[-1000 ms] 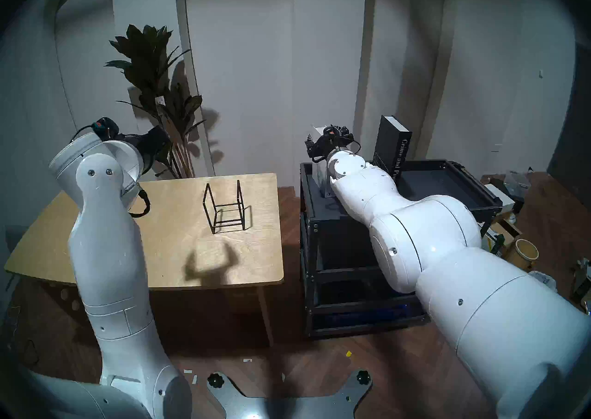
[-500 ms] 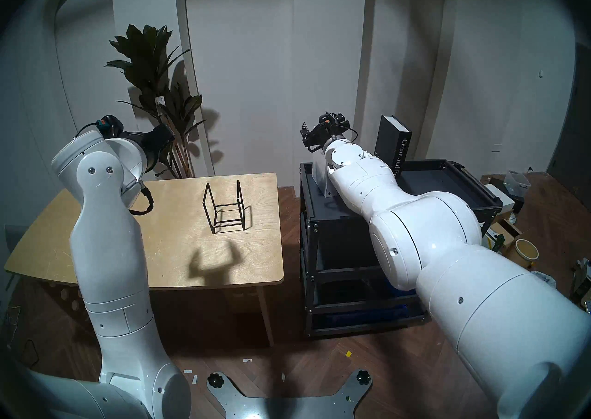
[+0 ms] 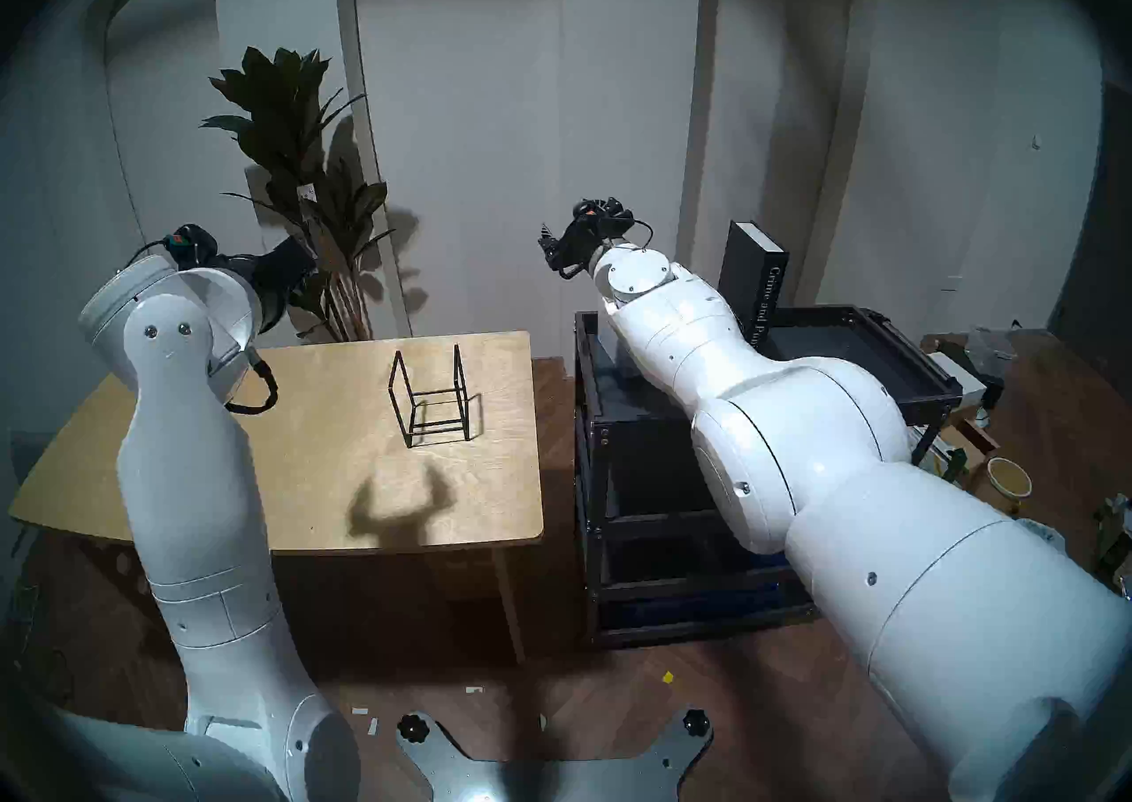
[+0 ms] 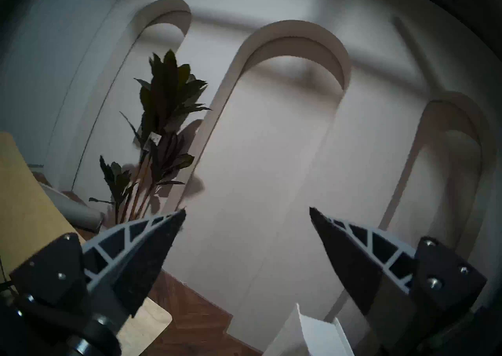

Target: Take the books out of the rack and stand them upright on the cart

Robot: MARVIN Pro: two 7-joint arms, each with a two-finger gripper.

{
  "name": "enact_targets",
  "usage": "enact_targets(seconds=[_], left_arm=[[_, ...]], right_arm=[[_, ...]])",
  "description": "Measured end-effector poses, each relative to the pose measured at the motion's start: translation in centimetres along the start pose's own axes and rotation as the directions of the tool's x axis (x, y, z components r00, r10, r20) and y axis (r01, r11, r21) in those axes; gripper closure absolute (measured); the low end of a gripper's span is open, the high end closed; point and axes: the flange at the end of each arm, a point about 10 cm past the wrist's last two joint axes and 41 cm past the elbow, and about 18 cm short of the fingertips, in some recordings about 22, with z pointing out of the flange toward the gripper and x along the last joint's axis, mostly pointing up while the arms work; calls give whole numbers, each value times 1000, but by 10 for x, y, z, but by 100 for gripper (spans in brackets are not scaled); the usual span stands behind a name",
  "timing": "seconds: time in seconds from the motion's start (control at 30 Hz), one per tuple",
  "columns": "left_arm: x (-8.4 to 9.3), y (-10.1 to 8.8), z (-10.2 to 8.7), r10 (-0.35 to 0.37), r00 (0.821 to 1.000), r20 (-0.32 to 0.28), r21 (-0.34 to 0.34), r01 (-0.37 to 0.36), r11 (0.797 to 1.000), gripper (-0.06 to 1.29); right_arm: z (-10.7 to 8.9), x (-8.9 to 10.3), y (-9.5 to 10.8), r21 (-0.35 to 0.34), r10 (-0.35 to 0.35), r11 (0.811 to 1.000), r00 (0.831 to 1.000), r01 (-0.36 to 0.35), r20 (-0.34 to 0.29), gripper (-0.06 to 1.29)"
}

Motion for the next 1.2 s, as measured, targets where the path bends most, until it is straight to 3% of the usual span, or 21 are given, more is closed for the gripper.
enact_targets(seconds=[0.23,0.37,0.7,1.07,1.2], left_arm=[[-5,-6,2,62,998,-3,-10,-62,998,-2],[-10,-10,9,111,994,-8,5,-111,994,-2],[-27,-27,46,218,976,-8,64,-217,974,-2],[-38,-41,83,328,944,-45,126,-320,939,-2],[-42,-49,99,357,933,-52,143,-347,927,-2]], right_arm=[[16,36,-3,62,-79,995,997,78,12,0],[22,51,-1,63,-81,995,996,79,25,0],[26,45,-12,18,46,999,995,-48,87,0],[28,47,-23,7,103,995,991,-104,85,0],[30,52,-24,-20,166,986,983,-165,72,0]])
